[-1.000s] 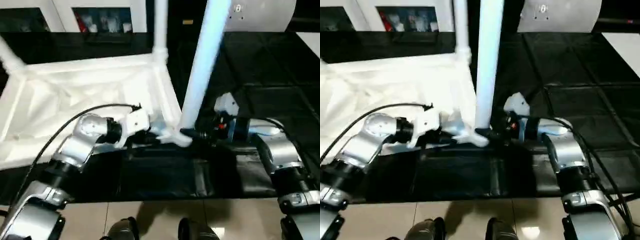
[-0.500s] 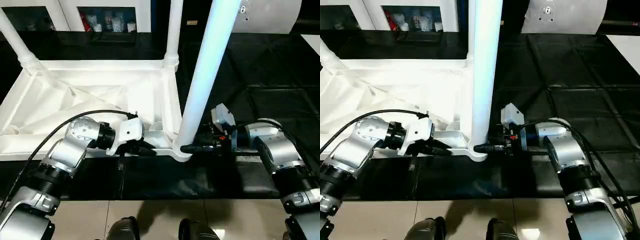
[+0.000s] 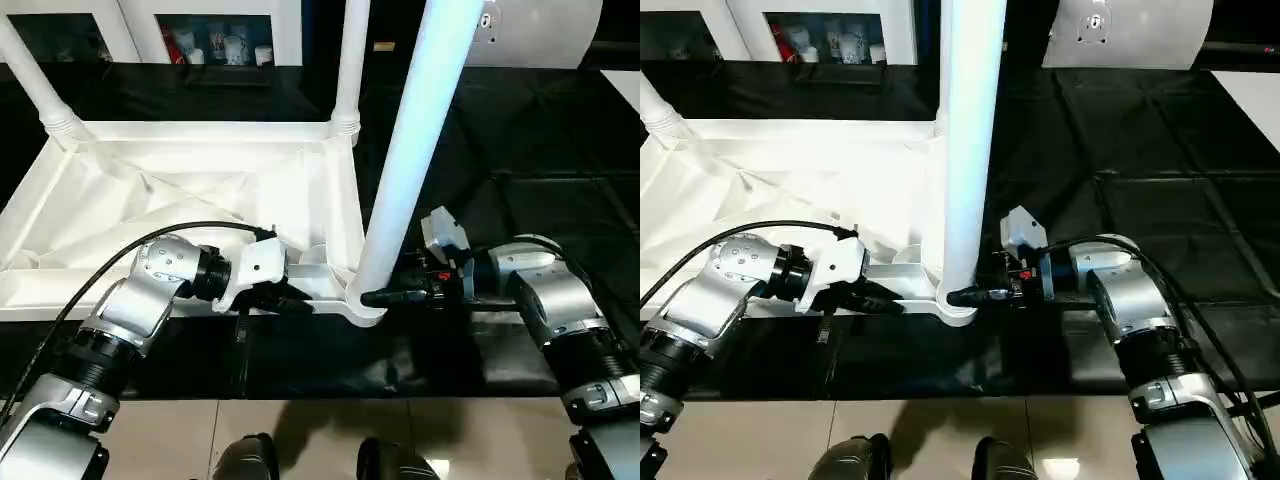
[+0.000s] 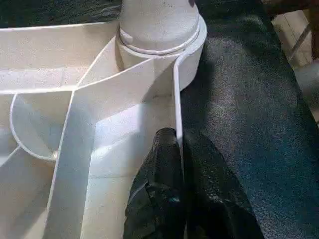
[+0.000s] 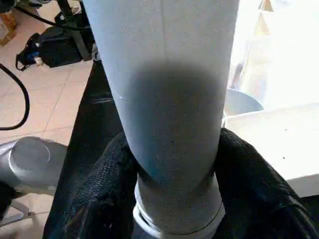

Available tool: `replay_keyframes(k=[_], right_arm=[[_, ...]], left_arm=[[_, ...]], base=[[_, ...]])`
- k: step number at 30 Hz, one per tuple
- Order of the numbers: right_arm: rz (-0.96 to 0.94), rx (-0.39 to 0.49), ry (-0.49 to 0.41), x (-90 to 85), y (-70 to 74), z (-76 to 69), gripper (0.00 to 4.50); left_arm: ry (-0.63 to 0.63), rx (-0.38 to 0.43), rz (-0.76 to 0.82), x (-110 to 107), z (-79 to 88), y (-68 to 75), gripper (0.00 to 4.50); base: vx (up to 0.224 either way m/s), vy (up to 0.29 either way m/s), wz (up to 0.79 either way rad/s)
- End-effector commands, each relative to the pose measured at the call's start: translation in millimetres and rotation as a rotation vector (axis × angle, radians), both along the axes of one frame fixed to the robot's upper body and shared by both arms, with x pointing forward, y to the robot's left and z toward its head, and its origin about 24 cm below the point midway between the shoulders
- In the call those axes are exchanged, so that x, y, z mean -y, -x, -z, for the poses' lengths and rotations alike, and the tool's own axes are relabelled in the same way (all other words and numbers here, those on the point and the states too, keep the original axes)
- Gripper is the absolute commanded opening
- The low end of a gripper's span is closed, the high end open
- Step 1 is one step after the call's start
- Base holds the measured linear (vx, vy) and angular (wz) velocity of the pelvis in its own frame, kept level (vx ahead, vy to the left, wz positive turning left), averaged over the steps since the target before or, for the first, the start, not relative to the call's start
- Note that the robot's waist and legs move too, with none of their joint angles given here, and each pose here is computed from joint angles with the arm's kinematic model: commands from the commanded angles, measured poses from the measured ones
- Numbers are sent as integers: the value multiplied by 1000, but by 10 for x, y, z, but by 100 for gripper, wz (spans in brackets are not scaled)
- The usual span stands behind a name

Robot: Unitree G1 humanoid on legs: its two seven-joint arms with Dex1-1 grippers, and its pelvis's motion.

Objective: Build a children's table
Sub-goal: Rotate leg to tighten

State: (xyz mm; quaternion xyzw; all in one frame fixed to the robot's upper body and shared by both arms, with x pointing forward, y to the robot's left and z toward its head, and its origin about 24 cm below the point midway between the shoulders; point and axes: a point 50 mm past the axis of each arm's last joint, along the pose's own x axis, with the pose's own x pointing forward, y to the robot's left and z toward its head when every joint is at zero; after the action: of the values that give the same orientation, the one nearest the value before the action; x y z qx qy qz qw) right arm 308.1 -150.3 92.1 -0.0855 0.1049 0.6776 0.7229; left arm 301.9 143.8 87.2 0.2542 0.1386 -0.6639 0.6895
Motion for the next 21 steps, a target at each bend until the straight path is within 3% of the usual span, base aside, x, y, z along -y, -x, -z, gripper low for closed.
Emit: replay_keyframes(k=[1, 6, 16, 21], right_arm=[[39, -49, -30, -120, 34, 50, 193], [285, -53, -31, -303, -99, 120, 192], [860, -53, -25, -684, -421, 159, 191], [937, -58, -59, -796, -469, 112, 191]], left_arm=[[27, 29, -13, 127, -70, -40, 0], [64, 20, -141, 253, -86, -173, 0], [139, 54, -503, 736, -170, -548, 0], [157, 60, -545, 833, -172, -571, 0]], base=[[0, 0, 0], [0, 0, 0], [0, 0, 0], [0, 0, 0]])
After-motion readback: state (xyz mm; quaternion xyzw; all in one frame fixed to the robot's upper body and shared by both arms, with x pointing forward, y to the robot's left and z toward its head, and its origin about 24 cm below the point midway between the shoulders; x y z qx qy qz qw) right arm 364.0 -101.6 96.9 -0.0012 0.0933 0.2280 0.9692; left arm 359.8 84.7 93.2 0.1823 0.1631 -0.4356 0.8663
